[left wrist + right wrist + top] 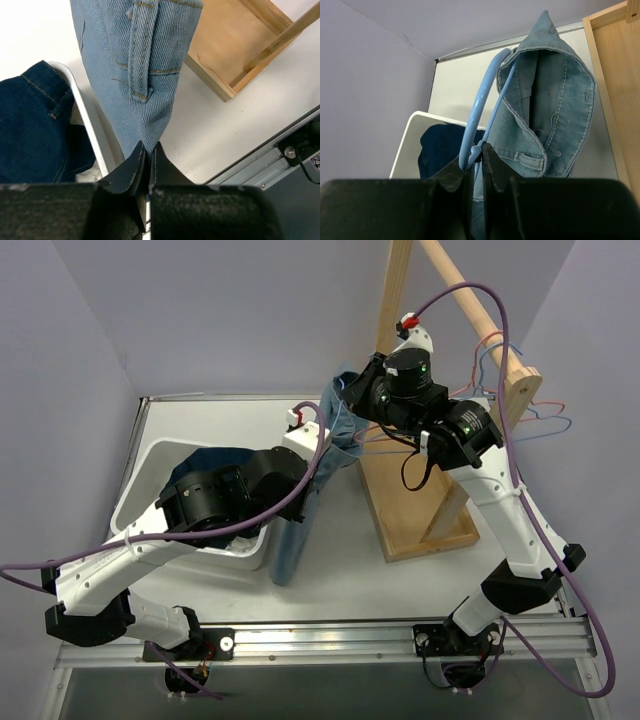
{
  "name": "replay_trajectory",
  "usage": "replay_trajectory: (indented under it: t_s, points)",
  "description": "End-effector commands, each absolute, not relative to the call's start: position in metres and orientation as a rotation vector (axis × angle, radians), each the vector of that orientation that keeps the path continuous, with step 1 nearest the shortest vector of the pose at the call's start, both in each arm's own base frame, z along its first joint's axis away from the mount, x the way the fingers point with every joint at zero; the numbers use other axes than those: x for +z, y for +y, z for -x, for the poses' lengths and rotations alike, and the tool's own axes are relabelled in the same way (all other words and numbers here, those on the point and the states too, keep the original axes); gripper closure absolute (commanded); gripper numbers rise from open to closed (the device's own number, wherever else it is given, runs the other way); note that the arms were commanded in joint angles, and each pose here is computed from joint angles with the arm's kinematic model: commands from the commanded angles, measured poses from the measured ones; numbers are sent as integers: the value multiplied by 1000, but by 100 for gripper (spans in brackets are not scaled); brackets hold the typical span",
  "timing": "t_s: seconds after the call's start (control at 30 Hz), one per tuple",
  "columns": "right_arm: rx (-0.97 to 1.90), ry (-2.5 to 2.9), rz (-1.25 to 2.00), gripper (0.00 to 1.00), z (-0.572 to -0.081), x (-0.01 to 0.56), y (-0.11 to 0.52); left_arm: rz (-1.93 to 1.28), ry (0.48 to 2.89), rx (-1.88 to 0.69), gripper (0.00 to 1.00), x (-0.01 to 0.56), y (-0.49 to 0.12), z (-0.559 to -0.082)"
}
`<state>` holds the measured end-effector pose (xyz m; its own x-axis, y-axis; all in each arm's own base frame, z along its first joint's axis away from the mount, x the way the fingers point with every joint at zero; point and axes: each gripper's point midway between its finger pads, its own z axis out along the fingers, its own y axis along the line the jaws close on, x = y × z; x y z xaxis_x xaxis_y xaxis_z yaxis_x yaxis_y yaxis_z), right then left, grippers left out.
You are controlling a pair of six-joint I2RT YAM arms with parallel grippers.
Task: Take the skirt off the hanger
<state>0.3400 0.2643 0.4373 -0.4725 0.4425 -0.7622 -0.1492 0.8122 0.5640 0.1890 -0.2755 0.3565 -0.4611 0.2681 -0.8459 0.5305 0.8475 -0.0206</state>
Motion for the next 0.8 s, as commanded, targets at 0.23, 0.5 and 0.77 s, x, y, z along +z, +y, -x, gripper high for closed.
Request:
replay_trajectory:
  t_s: [0.23, 0.5, 0.77]
  points:
    - [808, 1836, 36, 75, -309, 473, 274, -751, 1918, -604, 98, 404, -258, -153]
    - [743, 1847, 158, 65, -307, 453, 270, -744, 1840, -808, 98, 440, -237, -121]
    - [851, 1836, 271, 65, -291, 446, 279, -685, 1799, -895, 98, 456, -224, -111]
